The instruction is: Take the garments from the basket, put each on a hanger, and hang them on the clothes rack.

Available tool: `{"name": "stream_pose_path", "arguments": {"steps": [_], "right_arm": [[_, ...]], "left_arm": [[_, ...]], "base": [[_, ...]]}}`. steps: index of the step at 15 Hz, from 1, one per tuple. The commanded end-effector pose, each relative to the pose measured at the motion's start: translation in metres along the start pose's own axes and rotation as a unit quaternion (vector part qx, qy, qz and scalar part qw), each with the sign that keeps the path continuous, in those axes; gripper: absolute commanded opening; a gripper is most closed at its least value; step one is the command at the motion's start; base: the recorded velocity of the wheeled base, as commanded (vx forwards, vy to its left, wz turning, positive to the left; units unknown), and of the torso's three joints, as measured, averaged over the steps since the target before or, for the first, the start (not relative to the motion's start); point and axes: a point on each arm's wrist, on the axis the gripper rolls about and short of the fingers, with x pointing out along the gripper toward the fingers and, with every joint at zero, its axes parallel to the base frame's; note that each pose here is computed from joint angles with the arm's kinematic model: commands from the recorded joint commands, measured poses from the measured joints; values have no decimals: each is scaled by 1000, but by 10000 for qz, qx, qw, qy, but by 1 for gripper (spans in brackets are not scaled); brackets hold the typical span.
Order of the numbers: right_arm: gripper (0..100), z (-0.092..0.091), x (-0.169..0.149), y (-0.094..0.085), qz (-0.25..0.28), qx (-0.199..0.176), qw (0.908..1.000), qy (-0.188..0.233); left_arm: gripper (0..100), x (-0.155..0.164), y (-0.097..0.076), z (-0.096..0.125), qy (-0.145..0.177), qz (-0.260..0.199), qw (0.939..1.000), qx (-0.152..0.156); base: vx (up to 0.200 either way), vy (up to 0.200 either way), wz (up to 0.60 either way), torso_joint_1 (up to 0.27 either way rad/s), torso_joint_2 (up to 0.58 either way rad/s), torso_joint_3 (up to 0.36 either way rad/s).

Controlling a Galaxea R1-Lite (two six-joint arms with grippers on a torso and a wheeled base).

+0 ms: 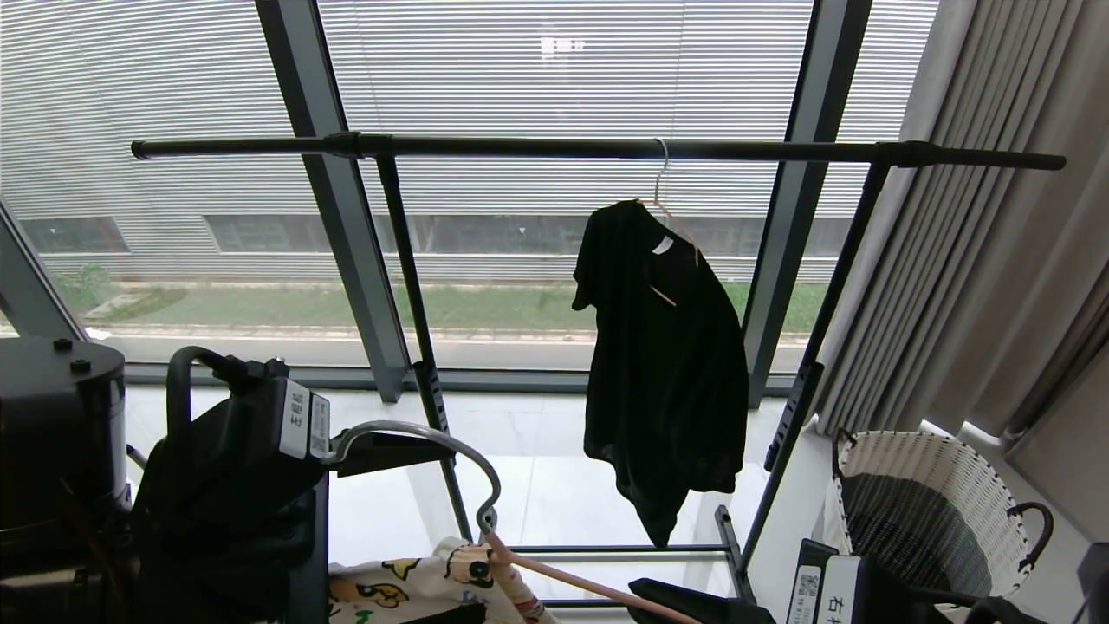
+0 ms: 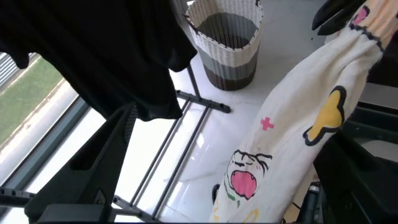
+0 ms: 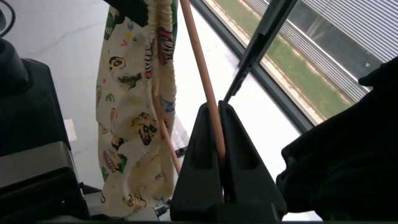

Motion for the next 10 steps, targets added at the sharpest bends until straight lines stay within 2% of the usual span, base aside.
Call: {"name": "stream_pose_path", "arguments": {"steps": [1,2,10], "right_arm": [[0,-1,1,3,47,-12,10000,18],[0,0,0,4,84,-19,10000,10],[0,0,0,7,120,-66,9999,1]], "left_arm": [[100,2,-2,-2,34,-68,10000,-13],[0,2,-2,-2,29,-65,10000,-9],[0,0,-2,1,-29,-54,10000,23]], "base": [[0,0,0,0,0,0],[0,0,0,0,0,0],[0,0,0,0,0,0]]}}
